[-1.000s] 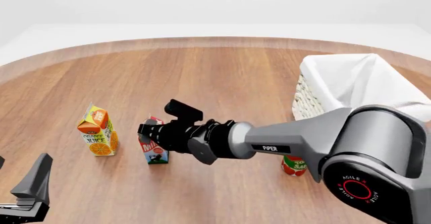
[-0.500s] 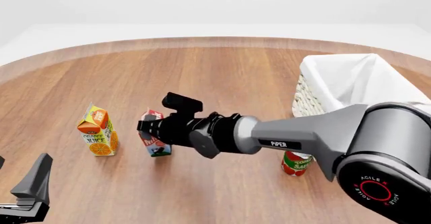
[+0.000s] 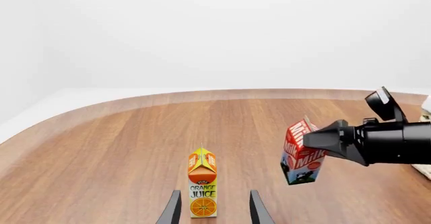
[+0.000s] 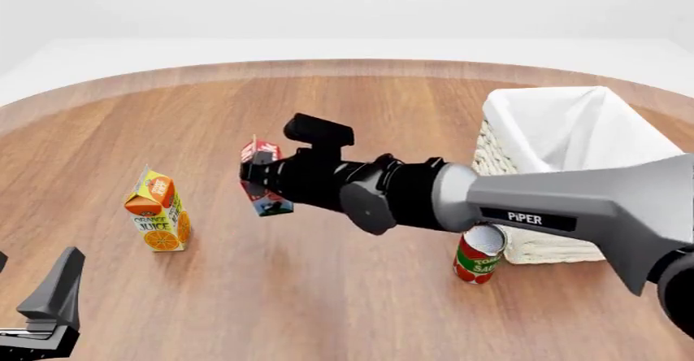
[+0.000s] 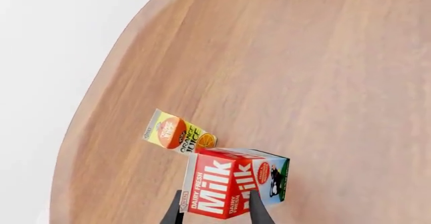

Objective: Pick the milk and place it in the basket.

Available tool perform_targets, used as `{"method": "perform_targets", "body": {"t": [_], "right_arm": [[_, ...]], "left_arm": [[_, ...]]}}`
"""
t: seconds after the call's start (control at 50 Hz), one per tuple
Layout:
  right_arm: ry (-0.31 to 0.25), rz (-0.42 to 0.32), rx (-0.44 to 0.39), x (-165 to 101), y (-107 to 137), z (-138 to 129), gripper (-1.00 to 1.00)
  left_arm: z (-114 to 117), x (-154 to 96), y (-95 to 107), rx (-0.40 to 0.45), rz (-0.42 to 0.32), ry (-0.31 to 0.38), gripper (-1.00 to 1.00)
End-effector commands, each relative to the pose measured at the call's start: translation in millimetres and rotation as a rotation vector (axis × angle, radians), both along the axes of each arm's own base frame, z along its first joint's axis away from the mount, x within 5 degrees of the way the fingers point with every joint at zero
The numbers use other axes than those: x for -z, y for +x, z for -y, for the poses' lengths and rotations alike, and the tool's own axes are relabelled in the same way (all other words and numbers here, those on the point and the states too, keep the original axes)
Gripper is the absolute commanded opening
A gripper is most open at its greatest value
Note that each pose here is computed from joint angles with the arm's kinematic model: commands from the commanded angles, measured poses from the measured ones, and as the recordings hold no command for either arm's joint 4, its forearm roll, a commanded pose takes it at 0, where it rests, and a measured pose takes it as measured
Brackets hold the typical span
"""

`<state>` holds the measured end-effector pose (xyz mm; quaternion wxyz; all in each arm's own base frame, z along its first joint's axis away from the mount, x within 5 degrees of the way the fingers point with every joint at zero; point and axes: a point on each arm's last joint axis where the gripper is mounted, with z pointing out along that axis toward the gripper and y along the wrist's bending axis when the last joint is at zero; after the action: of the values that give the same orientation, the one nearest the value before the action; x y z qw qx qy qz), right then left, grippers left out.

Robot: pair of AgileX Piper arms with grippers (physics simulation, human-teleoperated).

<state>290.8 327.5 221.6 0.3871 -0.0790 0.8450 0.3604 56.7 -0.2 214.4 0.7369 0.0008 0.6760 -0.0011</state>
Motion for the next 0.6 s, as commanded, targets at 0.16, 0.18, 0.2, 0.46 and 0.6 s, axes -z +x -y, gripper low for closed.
{"method": "perform_targets", "body": {"t": [0.16,0.18,0.2,0.46,0.6], "right_arm": [[0.061,0.101,0.037,-42.0,-6.8,39.3,-1.00],[0.064,0.105,0.042,-43.3,-6.7,42.1,-1.00],[0.066,0.107,0.045,-44.2,-7.0,44.4,-1.00],[0.085,0.159,0.067,-63.9,-23.9,76.6,-1.00],[0.086,0.191,0.082,-74.1,-34.3,96.6,-1.00]], "left_arm": [[0.0,0.0,0.2,0.000,0.000,0.000,1.00],[0.0,0.0,0.2,0.000,0.000,0.000,1.00],[0.0,0.0,0.2,0.000,0.000,0.000,1.00],[0.0,0.0,0.1,0.000,0.000,0.000,1.00],[0.0,0.0,0.1,0.000,0.000,0.000,1.00]]}}
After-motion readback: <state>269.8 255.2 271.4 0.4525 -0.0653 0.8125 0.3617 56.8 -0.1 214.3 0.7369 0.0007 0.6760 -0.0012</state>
